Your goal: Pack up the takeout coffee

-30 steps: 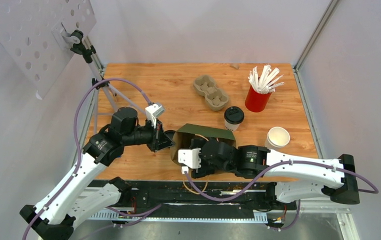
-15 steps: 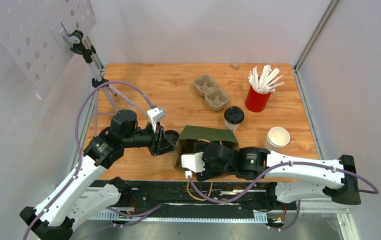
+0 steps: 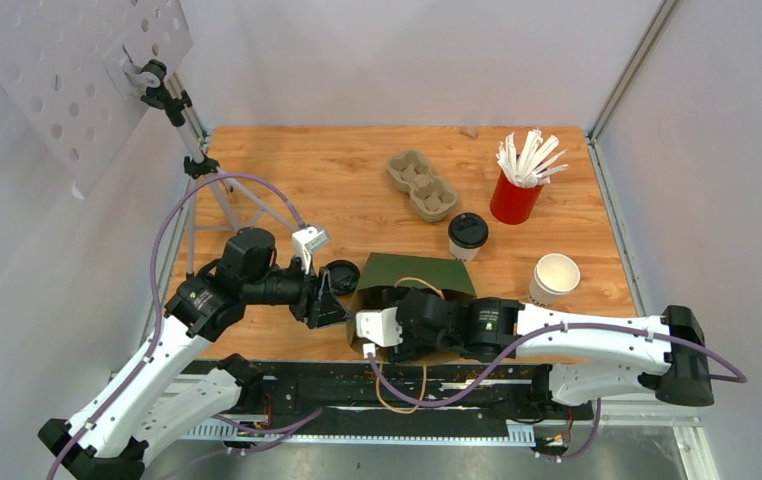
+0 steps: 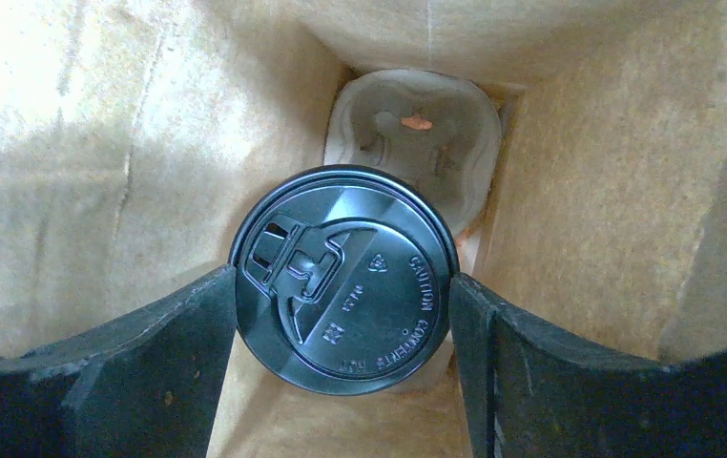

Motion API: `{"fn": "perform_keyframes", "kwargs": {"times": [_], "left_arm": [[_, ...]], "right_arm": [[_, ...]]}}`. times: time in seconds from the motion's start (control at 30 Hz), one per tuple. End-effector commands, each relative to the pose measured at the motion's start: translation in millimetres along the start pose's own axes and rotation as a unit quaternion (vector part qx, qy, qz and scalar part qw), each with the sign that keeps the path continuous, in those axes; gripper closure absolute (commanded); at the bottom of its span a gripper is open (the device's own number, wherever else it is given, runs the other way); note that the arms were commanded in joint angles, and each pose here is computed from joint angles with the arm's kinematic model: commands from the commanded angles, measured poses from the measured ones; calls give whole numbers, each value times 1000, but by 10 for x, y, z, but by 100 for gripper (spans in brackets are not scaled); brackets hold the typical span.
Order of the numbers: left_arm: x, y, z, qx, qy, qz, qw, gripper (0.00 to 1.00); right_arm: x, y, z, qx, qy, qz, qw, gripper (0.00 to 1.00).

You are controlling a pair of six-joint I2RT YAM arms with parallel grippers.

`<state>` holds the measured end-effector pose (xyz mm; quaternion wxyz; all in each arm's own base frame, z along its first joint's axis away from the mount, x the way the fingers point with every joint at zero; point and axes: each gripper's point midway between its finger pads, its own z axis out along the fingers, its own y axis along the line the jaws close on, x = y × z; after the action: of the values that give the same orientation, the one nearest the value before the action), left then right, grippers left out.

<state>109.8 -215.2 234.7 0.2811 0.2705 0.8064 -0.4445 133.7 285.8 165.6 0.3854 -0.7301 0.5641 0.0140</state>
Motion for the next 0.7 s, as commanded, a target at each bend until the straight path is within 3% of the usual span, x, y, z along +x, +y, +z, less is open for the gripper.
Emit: {"fn": "perform_keyframes", "kwargs": {"times": [0.0, 0.67], "left_arm": [[94, -8, -90, -14, 23, -4, 1000, 30], [-13, -28, 16, -16, 8, -5, 1000, 30]], "right_arm": [[-88, -82, 64, 31, -15, 12, 999, 46], [-219, -101, -70, 26, -54, 23, 998, 46]]}}
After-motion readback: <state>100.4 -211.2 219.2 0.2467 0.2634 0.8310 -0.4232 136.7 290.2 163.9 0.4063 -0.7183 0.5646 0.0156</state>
